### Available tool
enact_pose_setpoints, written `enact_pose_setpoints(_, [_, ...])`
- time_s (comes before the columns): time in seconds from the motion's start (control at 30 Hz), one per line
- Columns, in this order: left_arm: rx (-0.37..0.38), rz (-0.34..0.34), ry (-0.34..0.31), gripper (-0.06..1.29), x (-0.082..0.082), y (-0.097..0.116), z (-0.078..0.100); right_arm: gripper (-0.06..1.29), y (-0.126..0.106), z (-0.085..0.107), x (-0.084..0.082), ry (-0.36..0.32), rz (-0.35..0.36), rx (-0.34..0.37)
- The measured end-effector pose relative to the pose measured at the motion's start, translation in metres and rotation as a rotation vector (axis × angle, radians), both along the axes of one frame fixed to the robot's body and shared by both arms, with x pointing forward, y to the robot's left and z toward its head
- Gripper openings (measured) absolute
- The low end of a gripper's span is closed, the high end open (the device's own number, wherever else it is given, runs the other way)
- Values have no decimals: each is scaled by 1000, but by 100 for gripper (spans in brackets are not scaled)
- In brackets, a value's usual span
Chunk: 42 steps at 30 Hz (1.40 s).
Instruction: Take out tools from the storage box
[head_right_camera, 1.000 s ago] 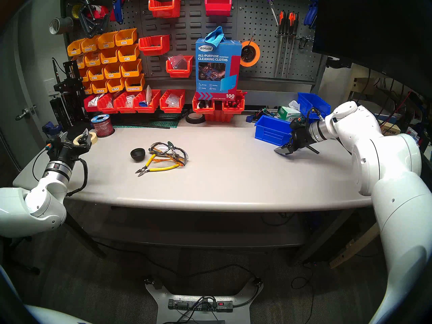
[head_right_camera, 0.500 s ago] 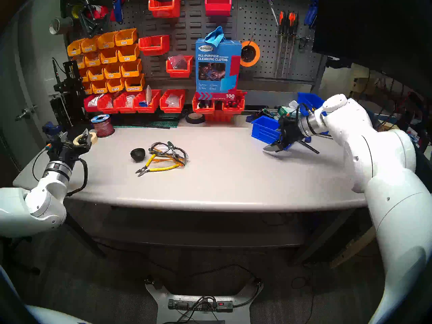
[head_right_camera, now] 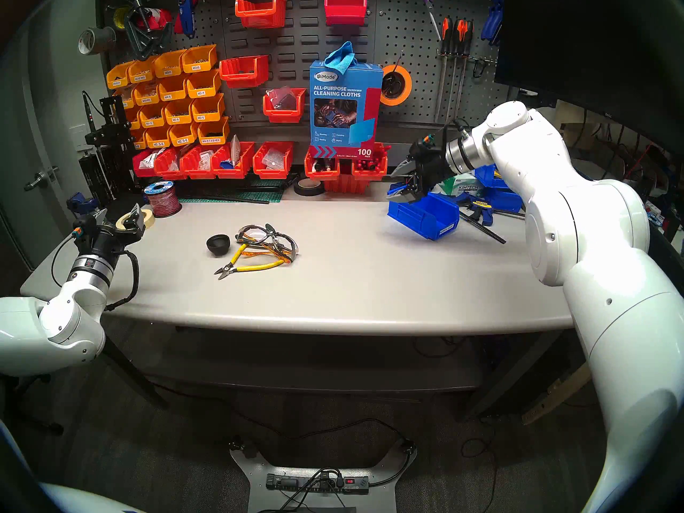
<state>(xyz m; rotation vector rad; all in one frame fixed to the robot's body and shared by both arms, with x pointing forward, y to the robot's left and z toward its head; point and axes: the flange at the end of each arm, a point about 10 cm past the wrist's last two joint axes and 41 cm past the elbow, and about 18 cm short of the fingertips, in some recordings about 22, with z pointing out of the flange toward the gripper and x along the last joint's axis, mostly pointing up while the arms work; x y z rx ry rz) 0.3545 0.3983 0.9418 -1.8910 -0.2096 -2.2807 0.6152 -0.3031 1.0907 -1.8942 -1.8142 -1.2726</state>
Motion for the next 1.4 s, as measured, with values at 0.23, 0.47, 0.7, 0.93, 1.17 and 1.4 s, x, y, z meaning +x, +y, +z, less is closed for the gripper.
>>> enact_pose_setpoints(0.23, [0,0,0,121,0,0,0,121,32,28,2,-70,97,-3])
enact_pose_setpoints(0.47, [0,0,0,121,0,0,0,121,77,37,1,-97,207,11])
enact_pose_setpoints(0.7, [0,0,0,121,0,0,0,121,132,29,-1,-96,308,64])
enact_pose_setpoints(0.93, [0,0,0,121,0,0,0,121,168,-2,-4,-29,343,155])
enact_pose_setpoints(1.17, [-1,0,0,121,0,0,0,121,196,-50,-9,74,332,271])
enact_pose_setpoints(1.4, [-1,0,0,121,0,0,0,121,222,-89,-17,152,310,378])
